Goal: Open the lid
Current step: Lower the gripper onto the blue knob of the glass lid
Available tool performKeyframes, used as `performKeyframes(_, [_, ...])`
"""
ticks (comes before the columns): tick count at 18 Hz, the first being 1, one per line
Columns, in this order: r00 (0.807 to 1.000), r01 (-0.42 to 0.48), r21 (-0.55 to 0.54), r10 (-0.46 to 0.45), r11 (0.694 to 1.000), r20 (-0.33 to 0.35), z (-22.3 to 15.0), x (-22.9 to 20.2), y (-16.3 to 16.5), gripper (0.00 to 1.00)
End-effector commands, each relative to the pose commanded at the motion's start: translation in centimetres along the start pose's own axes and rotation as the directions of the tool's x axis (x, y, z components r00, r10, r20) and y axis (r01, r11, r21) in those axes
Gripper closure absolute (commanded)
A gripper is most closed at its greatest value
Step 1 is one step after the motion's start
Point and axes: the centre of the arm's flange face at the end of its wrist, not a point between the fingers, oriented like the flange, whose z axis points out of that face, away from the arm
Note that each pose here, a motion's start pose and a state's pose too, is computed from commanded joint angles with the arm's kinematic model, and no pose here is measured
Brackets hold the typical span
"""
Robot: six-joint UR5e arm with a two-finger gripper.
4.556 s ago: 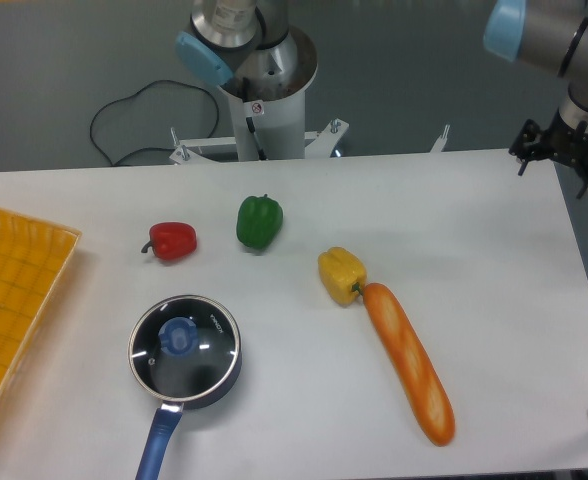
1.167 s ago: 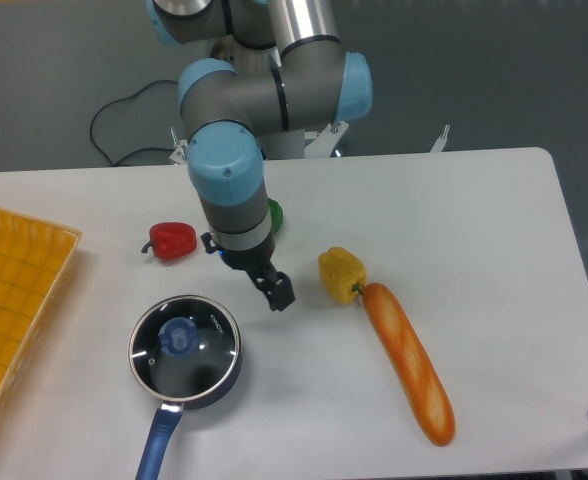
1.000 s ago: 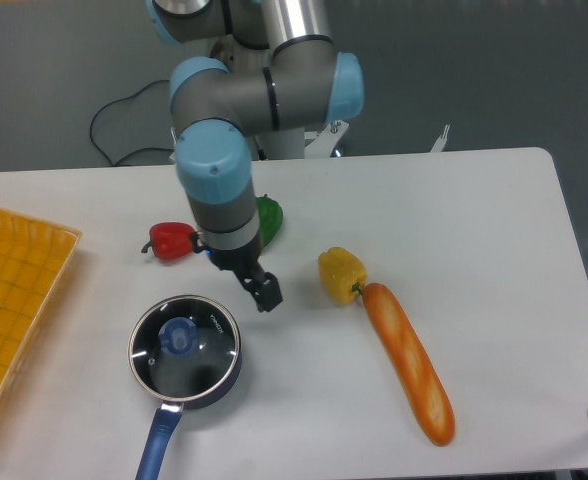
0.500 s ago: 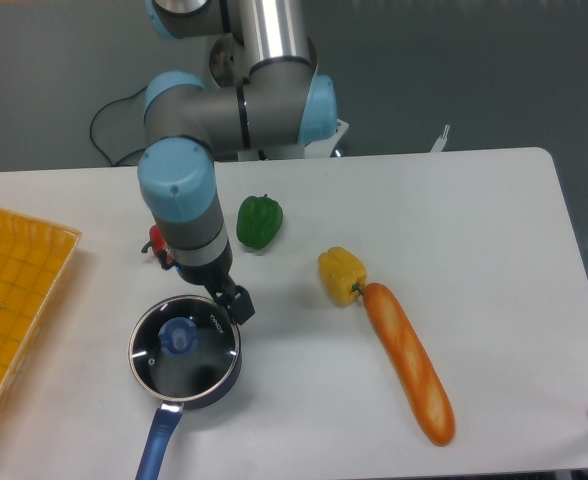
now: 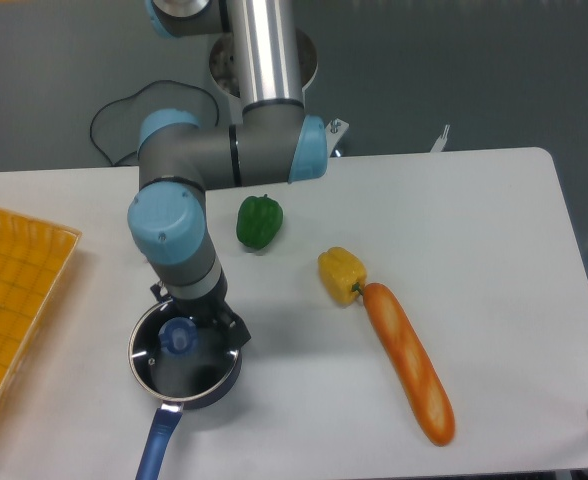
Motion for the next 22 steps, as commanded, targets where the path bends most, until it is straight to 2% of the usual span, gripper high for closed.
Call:
performKeyframes(5, [0.999, -0.036, 0.016, 0.036, 0.999, 0.005, -0.9, 2.5, -2.2, 0.00])
performKeyframes(10, [0.998, -0.058, 0.017, 0.058, 0.998, 0.003, -1.4, 4.1, -2.7, 0.00])
performKeyframes(22, [0.998, -0.064, 0.009, 0.064, 0.998, -0.007, -0.6, 3.3, -2.4, 0.00])
